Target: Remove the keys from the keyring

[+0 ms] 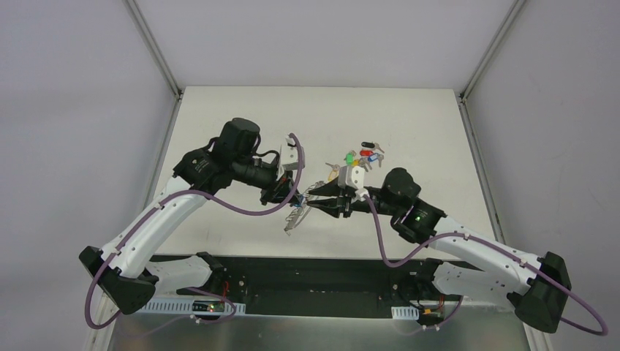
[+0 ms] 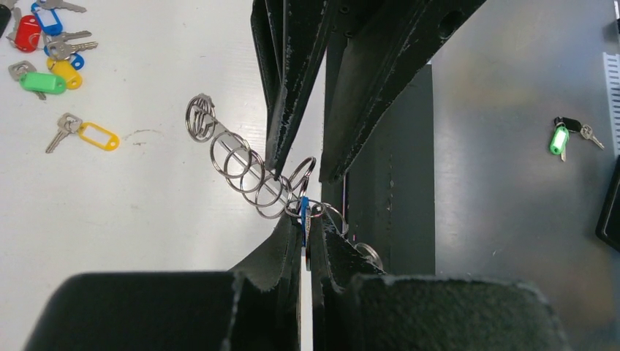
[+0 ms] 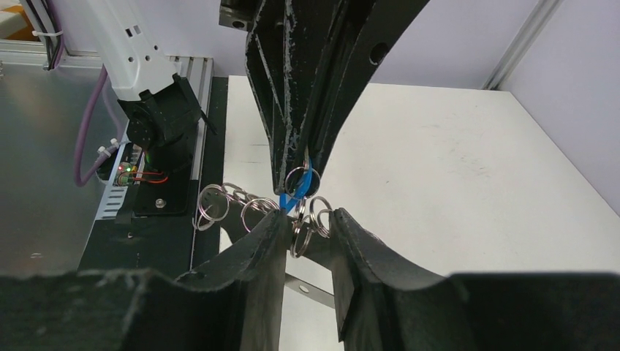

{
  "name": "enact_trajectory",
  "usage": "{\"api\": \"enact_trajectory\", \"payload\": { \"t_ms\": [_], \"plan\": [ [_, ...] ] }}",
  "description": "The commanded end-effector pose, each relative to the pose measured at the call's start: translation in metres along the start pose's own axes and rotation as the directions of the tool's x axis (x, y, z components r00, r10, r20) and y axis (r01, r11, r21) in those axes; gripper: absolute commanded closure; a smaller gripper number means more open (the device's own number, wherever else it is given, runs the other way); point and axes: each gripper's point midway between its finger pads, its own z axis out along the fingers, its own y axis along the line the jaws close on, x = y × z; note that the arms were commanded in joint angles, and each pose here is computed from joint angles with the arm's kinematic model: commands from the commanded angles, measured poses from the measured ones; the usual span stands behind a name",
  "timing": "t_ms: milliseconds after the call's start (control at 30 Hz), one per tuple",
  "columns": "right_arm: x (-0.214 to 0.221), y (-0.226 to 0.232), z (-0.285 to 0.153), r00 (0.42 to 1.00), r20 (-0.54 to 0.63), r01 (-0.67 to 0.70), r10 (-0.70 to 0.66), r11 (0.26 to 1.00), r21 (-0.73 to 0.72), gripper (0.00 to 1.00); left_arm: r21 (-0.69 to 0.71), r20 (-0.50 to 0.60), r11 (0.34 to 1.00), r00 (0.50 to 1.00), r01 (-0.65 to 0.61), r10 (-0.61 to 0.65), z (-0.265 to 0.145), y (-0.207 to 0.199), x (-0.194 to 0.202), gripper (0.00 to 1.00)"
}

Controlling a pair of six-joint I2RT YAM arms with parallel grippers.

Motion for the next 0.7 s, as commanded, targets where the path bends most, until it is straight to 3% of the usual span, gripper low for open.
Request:
{"api": "enact_trajectory", "payload": {
  "t_ms": [0,167,400,667],
  "plan": [
    [-0.031,0.004,0.004,0.997,0.071,0.03,-0.028,0.999,-0.035,0.66,0.005,0.04,0.997,0.996,-0.076,0.076,-0.004,-0.004,-0.02,1.0],
    [-0.026,0.002,0.014,0.998,0.069,0.016,-0.014,0.999,-0.039,0.68,-0.001,0.037,0.996,0.996,-0.085,0.085,-0.004,-0.003,-0.019,1.0],
    [-0.022,0.001,0.016,0.998,0.059,0.011,-0.009,0.999,-0.03,1.0,-0.014,0.035,0.996,0.995,-0.091,0.091,-0.006,-0.002,-0.018,1.0],
    [-0.02,0.003,0.0,0.998,0.047,0.029,-0.029,1.0,0.009,1.0,-0.08,-0.011,0.992,0.995,-0.097,0.096,-0.008,0.008,-0.008,1.0]
  ]
}}
